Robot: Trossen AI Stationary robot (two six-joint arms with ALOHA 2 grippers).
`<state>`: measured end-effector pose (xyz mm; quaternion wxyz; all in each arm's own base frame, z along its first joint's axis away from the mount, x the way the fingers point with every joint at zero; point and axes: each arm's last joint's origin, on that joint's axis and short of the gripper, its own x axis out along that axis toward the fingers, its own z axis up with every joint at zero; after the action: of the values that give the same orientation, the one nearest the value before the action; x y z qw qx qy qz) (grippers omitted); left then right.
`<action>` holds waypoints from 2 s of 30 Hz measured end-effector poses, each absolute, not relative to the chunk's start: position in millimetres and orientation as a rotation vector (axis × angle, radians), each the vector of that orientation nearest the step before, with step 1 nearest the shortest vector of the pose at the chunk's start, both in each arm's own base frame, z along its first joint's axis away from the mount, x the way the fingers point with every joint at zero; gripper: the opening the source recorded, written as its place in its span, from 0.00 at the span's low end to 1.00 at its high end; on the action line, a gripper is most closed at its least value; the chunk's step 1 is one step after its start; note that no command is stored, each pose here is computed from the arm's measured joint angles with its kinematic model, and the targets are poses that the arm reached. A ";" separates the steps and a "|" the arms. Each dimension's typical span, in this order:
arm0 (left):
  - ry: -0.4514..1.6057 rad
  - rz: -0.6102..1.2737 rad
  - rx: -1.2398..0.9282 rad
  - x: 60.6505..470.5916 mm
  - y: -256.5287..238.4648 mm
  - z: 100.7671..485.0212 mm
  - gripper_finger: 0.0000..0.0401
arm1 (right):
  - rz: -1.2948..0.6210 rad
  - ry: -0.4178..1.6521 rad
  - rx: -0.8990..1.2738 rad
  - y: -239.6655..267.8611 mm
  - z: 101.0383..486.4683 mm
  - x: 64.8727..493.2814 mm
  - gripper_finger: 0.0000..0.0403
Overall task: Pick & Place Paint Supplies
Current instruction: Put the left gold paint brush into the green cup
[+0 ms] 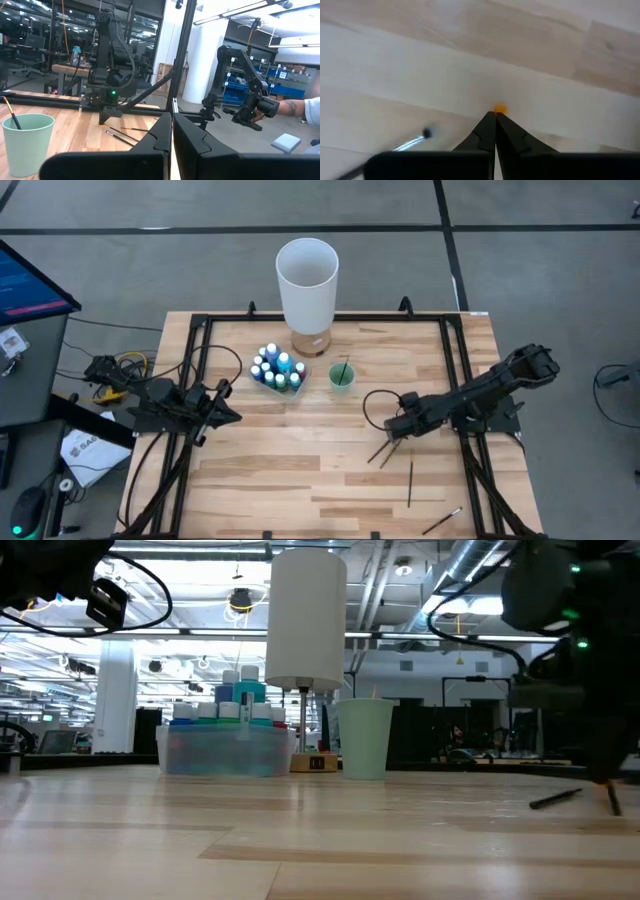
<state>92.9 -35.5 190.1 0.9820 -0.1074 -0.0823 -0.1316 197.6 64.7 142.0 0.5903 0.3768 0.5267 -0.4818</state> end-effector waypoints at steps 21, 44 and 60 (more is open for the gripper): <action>-0.170 -0.261 -0.218 92.8 -35.4 190.5 0.00 | -1.079 1.020 0.518 59.7 267.5 238.2 0.00; -0.174 -0.263 -0.218 92.7 -35.4 190.9 0.00 | -1.172 0.474 -0.118 6.3 323.8 295.1 0.00; -0.173 -0.266 -0.218 92.7 -35.5 190.8 0.00 | -1.200 0.477 -0.128 -2.4 286.8 297.2 0.00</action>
<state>92.7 -35.5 190.8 0.9815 -0.1084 -0.0861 -0.1320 297.2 -2.4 286.8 0.7969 -0.0595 0.2221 -0.5586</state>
